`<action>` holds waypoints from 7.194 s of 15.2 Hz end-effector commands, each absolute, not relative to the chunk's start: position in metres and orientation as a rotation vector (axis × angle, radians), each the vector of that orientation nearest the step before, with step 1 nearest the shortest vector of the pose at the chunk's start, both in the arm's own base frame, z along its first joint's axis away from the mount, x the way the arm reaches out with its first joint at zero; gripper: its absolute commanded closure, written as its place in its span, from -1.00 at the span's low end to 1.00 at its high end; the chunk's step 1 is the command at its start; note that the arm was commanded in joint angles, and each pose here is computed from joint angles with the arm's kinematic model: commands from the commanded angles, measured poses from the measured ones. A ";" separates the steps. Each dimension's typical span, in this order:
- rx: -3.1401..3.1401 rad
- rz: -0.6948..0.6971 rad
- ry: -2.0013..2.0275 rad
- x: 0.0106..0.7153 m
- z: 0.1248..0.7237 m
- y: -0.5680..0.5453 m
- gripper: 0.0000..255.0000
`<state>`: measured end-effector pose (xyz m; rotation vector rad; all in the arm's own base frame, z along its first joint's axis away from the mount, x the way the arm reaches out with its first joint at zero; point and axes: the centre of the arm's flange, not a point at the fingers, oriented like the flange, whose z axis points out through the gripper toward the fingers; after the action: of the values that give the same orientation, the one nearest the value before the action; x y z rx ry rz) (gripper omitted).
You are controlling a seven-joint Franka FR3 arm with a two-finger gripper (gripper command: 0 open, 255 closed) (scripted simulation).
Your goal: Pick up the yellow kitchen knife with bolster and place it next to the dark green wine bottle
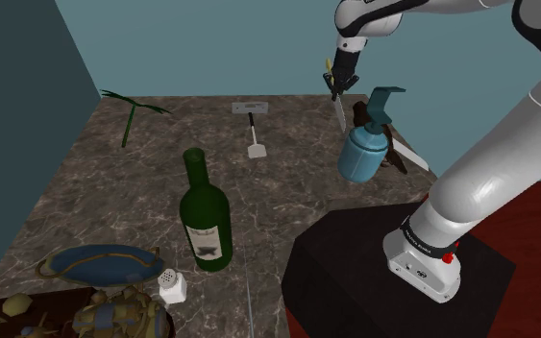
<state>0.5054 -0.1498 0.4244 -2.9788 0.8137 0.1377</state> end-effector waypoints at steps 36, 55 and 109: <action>-2.979 0.138 0.814 0.505 0.620 -0.150 1.00; -2.979 0.138 0.814 0.491 0.707 -0.128 1.00; -2.979 0.138 0.814 0.150 0.686 0.435 1.00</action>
<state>0.1506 0.4345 0.6904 -2.9793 0.8130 0.1385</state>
